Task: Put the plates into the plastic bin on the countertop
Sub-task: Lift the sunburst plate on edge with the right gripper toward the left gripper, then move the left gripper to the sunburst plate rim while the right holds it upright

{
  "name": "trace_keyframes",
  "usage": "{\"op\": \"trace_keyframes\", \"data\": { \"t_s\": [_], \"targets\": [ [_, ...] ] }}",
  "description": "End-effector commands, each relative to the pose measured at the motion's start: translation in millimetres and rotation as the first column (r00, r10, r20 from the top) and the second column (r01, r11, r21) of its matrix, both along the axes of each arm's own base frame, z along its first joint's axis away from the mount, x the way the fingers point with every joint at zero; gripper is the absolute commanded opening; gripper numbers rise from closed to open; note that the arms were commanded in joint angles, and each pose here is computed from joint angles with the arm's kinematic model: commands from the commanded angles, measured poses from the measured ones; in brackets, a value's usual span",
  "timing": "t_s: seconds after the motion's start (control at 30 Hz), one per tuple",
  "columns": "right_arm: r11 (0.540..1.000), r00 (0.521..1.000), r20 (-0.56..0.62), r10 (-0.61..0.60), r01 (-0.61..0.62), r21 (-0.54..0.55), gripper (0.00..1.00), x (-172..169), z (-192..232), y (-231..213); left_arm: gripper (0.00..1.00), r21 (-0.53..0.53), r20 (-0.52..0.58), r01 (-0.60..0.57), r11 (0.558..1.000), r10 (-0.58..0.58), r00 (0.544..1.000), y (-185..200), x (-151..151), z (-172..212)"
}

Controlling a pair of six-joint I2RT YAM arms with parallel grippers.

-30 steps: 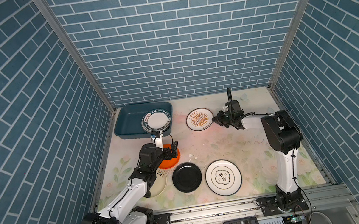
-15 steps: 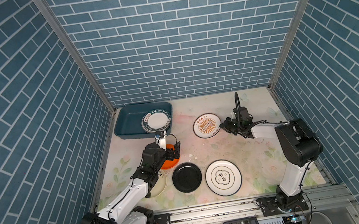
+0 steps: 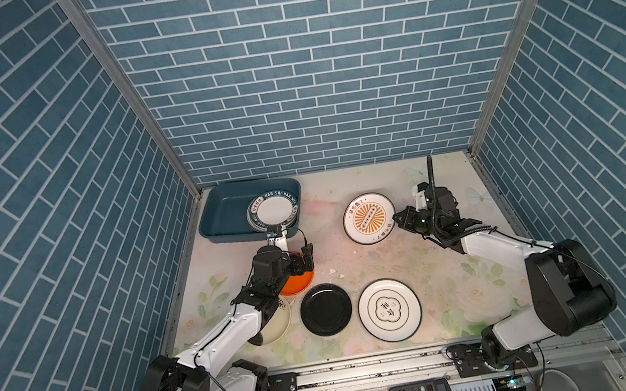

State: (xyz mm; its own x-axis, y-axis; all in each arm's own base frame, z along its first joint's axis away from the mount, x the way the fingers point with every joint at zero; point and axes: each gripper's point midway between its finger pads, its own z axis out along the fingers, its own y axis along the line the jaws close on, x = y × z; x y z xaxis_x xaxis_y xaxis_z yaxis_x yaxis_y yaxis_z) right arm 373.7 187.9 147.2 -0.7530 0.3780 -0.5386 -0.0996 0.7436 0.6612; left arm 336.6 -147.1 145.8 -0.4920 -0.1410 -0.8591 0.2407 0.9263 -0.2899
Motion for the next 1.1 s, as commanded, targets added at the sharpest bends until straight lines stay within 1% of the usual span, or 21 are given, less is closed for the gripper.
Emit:
{"op": "trace_keyframes", "data": {
  "t_s": [0.0,0.13,0.27,0.4,0.47,0.53,0.6,0.67,0.8,1.0,1.07],
  "targets": [
    [0.998,0.996,0.082,0.039,-0.035,-0.058,0.00,-11.5,20.9,-7.4,0.99,-0.075,-0.005,-0.024,0.997,0.024,1.000,-8.3,12.5,20.5],
    [0.995,0.990,0.136,0.043,-0.030,-0.099,0.00,-21.7,32.5,-17.2,1.00,-0.098,-0.020,-0.021,0.995,0.019,1.000,-14.0,19.3,32.1],
    [0.995,0.978,0.207,0.036,-0.015,-0.102,0.00,-29.7,43.1,-23.5,1.00,-0.138,-0.052,-0.018,0.990,0.011,0.999,-21.6,23.5,40.9],
    [0.993,0.961,0.267,0.072,-0.044,-0.108,0.00,-40.0,51.6,-23.3,1.00,-0.227,-0.059,0.039,0.973,-0.054,0.997,-40.4,26.2,54.9],
    [0.992,0.952,0.292,0.093,-0.065,-0.104,0.00,-46.2,54.2,-21.5,1.00,-0.247,-0.063,0.072,0.966,-0.090,0.994,-49.9,25.1,57.0],
    [0.993,0.944,0.316,0.092,-0.065,-0.095,0.00,-50.6,56.0,-22.8,1.00,-0.244,-0.059,0.107,0.964,-0.125,0.990,-59.7,23.1,58.1],
    [0.995,0.940,0.328,0.089,-0.067,-0.080,0.00,-55.2,56.2,-23.2,1.00,-0.215,-0.044,0.131,0.968,-0.143,0.989,-67.8,21.9,57.5],
    [0.995,0.937,0.337,0.094,-0.074,-0.071,0.00,-59.0,55.8,-22.9,0.99,-0.196,-0.052,0.152,0.969,-0.165,0.985,-75.6,20.2,55.3],
    [0.996,0.922,0.376,0.092,-0.091,-0.022,0.00,-64.2,59.2,-19.9,1.00,-0.191,-0.055,0.178,0.965,-0.191,0.980,-88.0,16.2,56.5],
    [0.991,0.911,0.398,0.110,-0.133,0.031,0.00,-70.3,53.4,-13.3,1.00,-0.176,-0.041,0.260,0.949,-0.271,0.962,-112.1,8.5,56.8],
    [0.989,0.910,0.399,0.113,-0.141,0.041,0.00,-71.4,50.1,-12.5,1.00,-0.176,-0.052,0.271,0.946,-0.284,0.957,-116.6,7.7,51.7]
  ]
}}
